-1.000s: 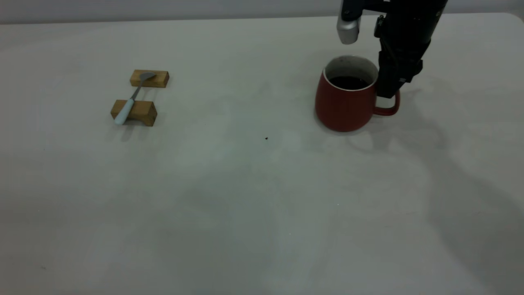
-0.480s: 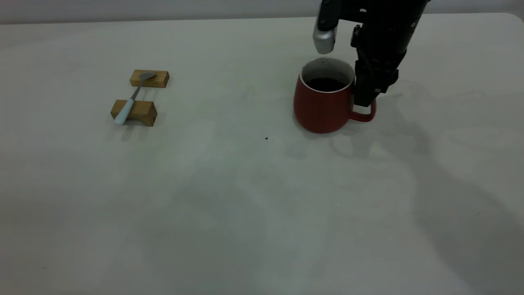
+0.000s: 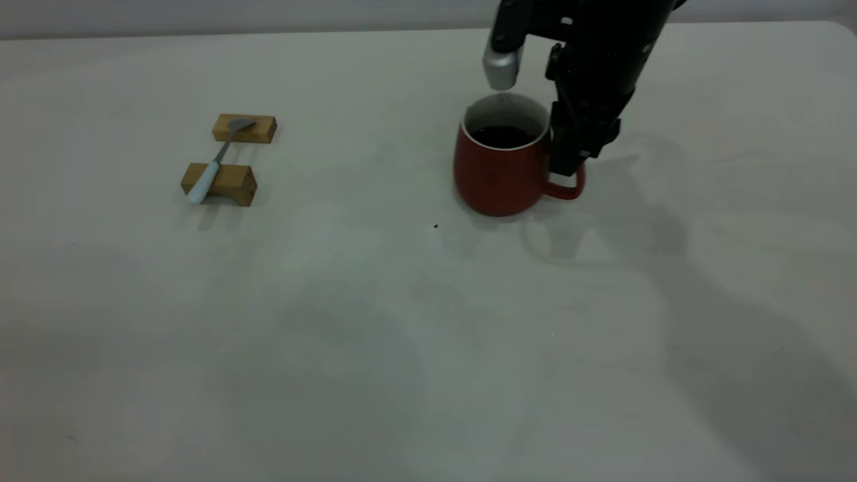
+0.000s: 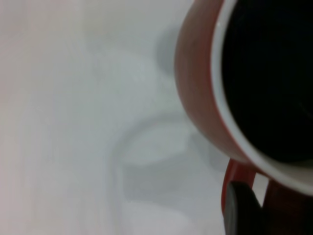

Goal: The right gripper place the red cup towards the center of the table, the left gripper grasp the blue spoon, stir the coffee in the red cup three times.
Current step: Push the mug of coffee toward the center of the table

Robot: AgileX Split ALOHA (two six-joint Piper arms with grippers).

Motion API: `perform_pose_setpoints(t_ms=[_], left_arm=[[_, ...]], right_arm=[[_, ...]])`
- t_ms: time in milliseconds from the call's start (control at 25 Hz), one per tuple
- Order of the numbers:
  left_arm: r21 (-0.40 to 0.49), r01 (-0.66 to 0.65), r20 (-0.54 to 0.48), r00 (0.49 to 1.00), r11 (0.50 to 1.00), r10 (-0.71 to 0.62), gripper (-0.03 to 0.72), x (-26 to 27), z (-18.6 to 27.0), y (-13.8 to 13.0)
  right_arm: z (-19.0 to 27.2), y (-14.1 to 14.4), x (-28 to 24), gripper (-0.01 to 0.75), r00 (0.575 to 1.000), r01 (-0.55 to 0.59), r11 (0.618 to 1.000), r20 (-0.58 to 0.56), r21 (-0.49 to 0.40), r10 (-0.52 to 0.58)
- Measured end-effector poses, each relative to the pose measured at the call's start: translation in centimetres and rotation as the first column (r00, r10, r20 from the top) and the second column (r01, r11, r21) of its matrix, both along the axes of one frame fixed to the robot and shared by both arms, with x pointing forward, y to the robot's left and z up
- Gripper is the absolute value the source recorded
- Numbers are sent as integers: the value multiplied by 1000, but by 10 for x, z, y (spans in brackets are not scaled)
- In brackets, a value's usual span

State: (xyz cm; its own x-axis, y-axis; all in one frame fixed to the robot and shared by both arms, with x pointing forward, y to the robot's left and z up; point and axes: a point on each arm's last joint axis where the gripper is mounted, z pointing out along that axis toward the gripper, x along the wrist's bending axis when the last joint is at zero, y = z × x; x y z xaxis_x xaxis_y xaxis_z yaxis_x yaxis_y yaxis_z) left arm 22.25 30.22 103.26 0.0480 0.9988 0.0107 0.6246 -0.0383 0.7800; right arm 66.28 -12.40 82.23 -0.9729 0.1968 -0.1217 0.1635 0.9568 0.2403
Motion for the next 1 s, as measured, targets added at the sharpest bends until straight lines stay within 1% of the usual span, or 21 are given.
perform_pose_setpoints(t_ms=[320,680,840,1000], left_arm=[[0,0,0,1000,1000,0,464,0,0,0],[0,0,0,1000,1000,0,464,0,0,0],[0,0,0,1000,1000,0,464,0,0,0],[0,0,0,1000,1000,0,464,0,0,0]], right_arm=[[-1,19,-3,302,999,-3,999,38,32,2],[1,31,-3,302,996,64,993,56,97,-70],[3,36,-2,331,992,91,987,70,131,-101],[4,40,-2,382,989,115,981,73,159,-128]])
